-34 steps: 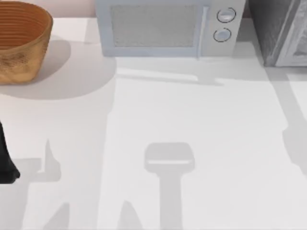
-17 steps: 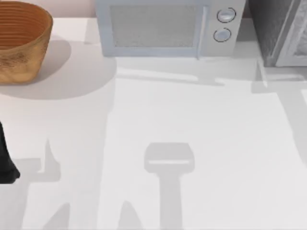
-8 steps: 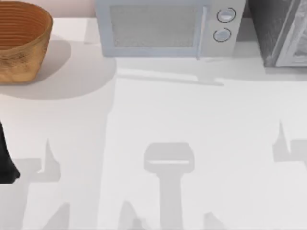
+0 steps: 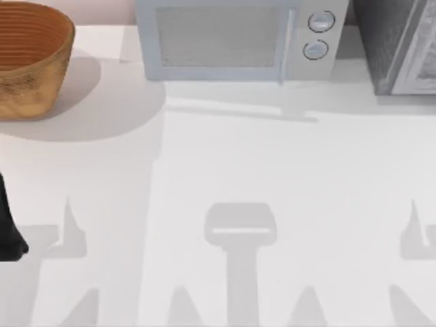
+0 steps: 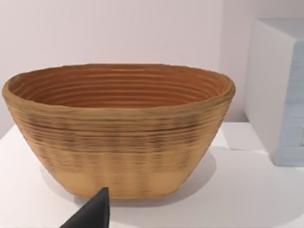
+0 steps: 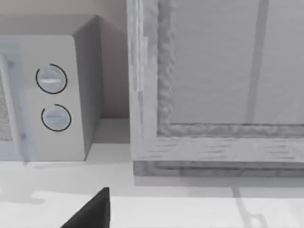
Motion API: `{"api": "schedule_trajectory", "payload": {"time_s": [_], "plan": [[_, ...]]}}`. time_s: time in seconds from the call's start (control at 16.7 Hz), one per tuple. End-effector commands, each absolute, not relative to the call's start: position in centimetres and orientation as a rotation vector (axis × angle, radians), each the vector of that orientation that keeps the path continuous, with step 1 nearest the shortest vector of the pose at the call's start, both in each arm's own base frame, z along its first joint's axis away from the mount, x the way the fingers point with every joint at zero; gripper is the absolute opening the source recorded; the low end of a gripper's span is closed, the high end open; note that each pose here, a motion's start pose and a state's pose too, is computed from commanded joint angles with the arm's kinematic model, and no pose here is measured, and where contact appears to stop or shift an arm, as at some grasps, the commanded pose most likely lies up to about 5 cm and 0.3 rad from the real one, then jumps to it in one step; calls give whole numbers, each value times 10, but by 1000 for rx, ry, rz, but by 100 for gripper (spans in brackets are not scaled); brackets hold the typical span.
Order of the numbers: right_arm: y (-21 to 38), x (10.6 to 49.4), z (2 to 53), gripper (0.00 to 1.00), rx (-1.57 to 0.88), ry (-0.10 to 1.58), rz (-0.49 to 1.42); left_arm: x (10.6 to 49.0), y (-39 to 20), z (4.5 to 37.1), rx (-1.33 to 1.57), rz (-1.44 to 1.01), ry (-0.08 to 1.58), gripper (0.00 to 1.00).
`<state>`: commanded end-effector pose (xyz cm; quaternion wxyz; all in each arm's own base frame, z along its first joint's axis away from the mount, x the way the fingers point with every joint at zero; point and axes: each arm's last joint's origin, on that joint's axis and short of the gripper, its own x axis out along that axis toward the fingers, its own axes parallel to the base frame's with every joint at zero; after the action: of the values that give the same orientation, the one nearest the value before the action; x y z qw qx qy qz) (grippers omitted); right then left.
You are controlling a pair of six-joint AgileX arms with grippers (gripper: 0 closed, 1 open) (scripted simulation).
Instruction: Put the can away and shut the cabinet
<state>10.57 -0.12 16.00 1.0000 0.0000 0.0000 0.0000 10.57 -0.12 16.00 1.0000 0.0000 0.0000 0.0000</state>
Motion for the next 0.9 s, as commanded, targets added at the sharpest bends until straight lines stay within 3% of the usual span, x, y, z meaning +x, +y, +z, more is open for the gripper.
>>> {"api": "schedule_trajectory", "payload": {"time_s": [0.54, 0.9], "plan": [[-4, 109, 166, 100, 1, -2, 10, 106, -1, 160, 0, 0, 0, 100], [-34, 135, 189, 100, 8, 3, 16, 106, -1, 160, 0, 0, 0, 100]]}}
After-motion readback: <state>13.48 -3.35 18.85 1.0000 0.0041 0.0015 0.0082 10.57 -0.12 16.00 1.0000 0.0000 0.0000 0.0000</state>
